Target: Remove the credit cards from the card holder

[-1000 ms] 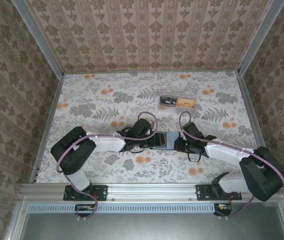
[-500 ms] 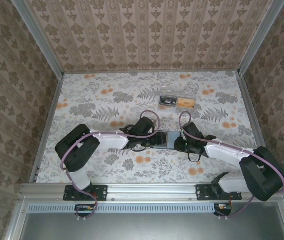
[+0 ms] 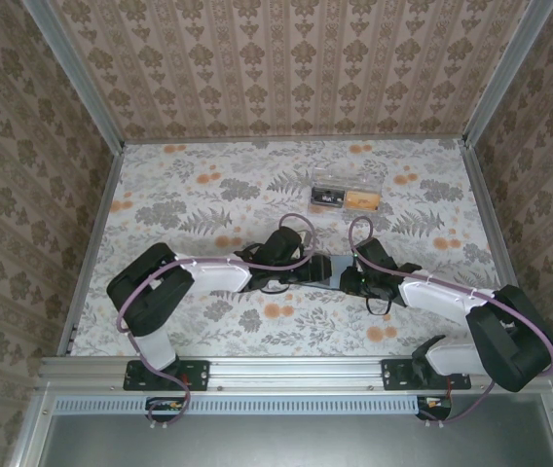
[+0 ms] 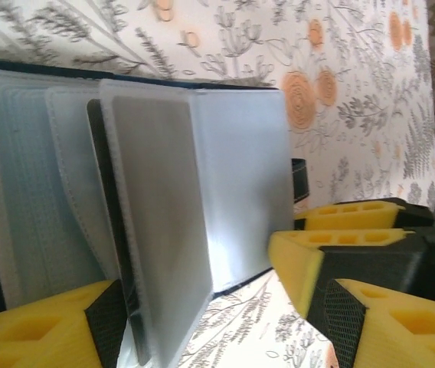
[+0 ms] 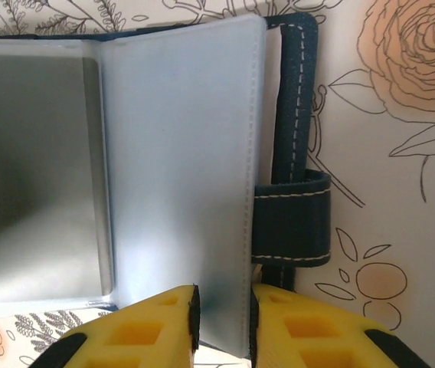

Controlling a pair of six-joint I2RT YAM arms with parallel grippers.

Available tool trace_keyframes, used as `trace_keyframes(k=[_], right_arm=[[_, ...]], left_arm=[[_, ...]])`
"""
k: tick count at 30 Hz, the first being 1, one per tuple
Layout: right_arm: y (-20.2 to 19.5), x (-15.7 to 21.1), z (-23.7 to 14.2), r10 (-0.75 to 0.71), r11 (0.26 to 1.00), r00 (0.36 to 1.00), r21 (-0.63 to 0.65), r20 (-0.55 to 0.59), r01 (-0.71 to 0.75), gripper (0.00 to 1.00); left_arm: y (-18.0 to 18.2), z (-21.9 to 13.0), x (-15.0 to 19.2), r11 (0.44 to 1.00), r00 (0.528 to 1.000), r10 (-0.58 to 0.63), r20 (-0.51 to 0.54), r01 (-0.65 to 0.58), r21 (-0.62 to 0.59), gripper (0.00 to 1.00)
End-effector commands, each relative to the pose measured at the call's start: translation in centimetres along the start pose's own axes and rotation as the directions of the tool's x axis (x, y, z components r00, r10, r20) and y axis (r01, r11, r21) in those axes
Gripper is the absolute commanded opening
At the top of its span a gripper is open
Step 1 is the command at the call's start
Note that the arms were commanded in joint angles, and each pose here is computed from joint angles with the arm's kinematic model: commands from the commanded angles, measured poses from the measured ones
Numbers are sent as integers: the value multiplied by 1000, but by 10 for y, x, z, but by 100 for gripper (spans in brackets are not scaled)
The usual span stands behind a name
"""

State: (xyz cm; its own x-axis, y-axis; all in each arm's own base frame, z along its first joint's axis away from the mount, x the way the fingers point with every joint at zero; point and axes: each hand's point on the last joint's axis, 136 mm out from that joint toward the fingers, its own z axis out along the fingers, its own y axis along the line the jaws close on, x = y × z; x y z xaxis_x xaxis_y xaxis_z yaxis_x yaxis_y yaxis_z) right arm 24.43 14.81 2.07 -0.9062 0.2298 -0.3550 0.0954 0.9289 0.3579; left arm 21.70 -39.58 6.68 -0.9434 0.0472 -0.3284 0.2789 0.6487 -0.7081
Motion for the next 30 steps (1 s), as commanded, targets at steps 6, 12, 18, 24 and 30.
trace_keyframes(k=[6, 12, 18, 24, 30], right_arm=[[-15, -2, -15, 41, 998, 997, 43, 62, -44, 28], [-22, -6, -30, 56, 997, 993, 43, 107, -61, 29], [-26, -5, -33, 57, 997, 992, 54, 110, -63, 30], [-19, -10, -35, 42, 998, 992, 29, 122, -46, 31], [-12, -14, -30, 24, 999, 995, 26, 95, -26, 31]], left_arm=[[-76, -3, -4, 970, 991, 136, -4, -133, 203, 72], [-69, 3, -2, 978, 992, 122, -18, -117, 174, 72], [-51, 4, 0, 988, 996, 90, -23, -87, 127, 71], [-36, -7, -1, 994, 996, 85, 1, -85, 72, 71], [-21, -28, -8, 995, 994, 96, 42, -97, 21, 72]])
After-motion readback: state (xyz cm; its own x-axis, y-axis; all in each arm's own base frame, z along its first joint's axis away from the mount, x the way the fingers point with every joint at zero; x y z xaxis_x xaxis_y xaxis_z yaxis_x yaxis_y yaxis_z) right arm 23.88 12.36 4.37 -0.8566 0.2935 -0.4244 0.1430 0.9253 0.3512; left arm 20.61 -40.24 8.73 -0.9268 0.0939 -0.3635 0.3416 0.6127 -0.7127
